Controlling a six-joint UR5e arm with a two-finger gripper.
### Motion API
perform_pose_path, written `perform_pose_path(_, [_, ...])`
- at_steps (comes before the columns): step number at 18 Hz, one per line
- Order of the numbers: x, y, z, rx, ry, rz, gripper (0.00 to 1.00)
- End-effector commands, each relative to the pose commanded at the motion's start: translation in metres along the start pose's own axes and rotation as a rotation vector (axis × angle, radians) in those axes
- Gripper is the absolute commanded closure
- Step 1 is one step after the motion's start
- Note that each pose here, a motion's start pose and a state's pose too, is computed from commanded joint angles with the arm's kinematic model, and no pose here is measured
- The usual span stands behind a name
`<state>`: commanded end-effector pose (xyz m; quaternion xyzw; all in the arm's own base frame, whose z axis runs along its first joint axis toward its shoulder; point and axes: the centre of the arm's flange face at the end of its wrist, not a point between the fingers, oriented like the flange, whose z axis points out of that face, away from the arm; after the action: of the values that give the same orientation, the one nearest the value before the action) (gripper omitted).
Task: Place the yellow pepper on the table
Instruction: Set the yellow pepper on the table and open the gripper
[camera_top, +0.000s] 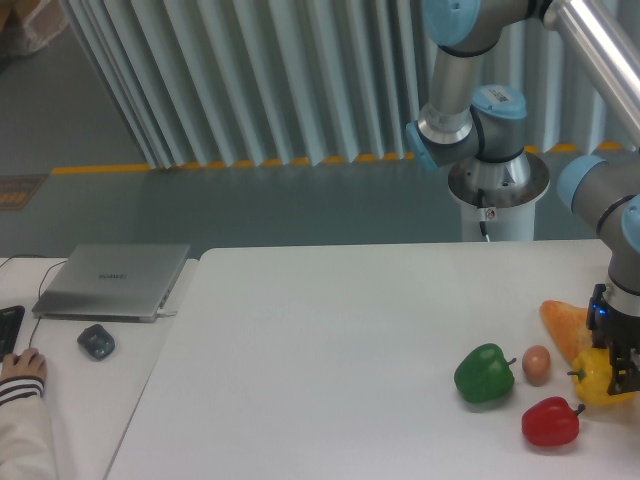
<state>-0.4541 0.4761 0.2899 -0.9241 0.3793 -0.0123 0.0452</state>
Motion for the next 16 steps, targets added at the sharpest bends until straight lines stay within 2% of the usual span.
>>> perform_pose_path(3, [0.000, 0.000, -0.002, -0.004, -0.002, 0.013, 0.38])
perform_pose_path(4, [0.000, 0.001, -0.003, -0.011, -0.002, 0.014, 0.25])
perform_pose_path(8, [0.001, 0.002, -0.003, -0.037, 0.001, 0.022, 0.18])
perform_pose_path(9, [0.001, 0.002, -0.003, -0.037, 0.001, 0.022, 0.07])
perform_pose_path(11, [0.001, 0.002, -0.003, -0.036, 0.001, 0.022, 0.00])
perform_pose_path(16, [0.010, 0.016, -0.033, -0.072, -0.021, 0.001, 0.00])
